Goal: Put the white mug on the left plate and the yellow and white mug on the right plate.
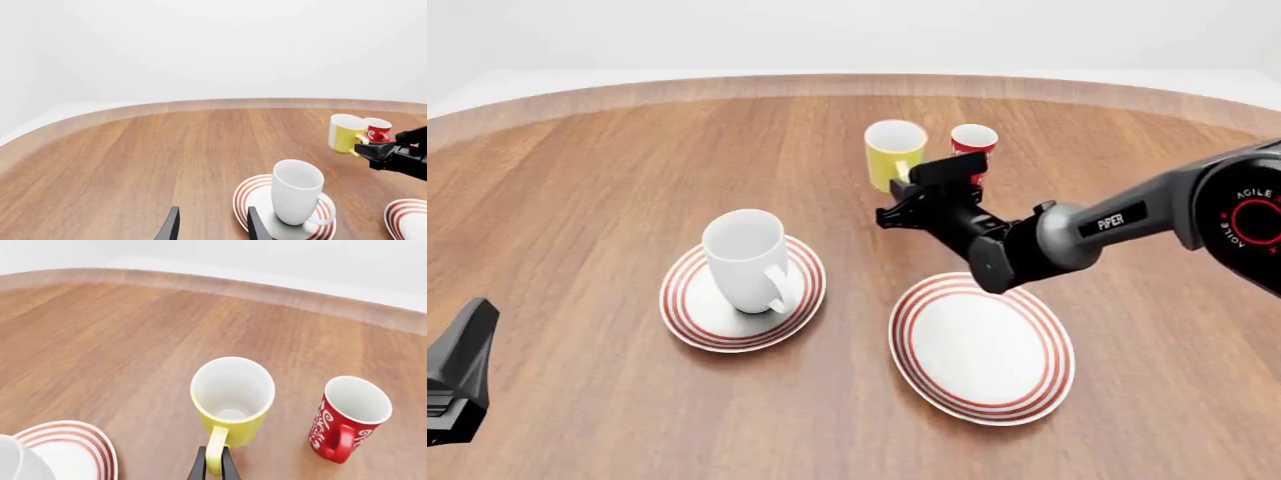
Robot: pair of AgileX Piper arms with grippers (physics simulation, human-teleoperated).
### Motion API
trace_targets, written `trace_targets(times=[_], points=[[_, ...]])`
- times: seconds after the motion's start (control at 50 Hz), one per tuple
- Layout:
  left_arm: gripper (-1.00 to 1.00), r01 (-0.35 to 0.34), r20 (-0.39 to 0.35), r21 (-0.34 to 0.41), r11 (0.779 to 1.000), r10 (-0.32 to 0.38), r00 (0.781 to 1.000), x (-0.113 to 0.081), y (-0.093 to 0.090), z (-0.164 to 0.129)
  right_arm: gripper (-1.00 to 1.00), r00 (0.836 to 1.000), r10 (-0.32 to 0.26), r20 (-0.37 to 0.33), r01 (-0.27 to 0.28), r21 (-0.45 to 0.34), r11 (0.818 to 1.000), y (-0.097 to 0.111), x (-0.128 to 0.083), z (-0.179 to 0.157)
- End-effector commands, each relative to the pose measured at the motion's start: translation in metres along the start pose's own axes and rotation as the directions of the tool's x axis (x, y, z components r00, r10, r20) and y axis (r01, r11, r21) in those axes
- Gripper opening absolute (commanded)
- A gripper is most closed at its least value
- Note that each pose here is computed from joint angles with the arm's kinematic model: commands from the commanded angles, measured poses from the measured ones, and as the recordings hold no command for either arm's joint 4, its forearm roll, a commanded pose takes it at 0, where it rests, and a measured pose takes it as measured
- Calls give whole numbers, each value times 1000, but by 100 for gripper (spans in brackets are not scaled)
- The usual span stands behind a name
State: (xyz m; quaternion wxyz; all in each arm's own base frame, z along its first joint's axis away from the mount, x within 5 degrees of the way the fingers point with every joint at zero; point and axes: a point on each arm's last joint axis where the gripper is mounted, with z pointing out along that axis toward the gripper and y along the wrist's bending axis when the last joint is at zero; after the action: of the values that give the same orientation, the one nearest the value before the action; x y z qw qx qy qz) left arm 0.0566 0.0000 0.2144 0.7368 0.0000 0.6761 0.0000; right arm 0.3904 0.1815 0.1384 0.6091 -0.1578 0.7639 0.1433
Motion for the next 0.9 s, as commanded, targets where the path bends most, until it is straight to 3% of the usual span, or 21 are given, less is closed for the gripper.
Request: trace_targets(times=[0.02,0.22,0.9], points=[[100,0,0,0,1000,0,1000,0,0,0,-100,999,-18,33,18,0,1000,0,-13,-25],[100,0,0,0,1000,0,1000,0,0,0,-100,997,-53,48,53,-7,999,3,-21,-52],[100,0,0,0,1000,0,1000,0,0,0,-100,993,-67,97,70,-19,997,7,-36,-169]])
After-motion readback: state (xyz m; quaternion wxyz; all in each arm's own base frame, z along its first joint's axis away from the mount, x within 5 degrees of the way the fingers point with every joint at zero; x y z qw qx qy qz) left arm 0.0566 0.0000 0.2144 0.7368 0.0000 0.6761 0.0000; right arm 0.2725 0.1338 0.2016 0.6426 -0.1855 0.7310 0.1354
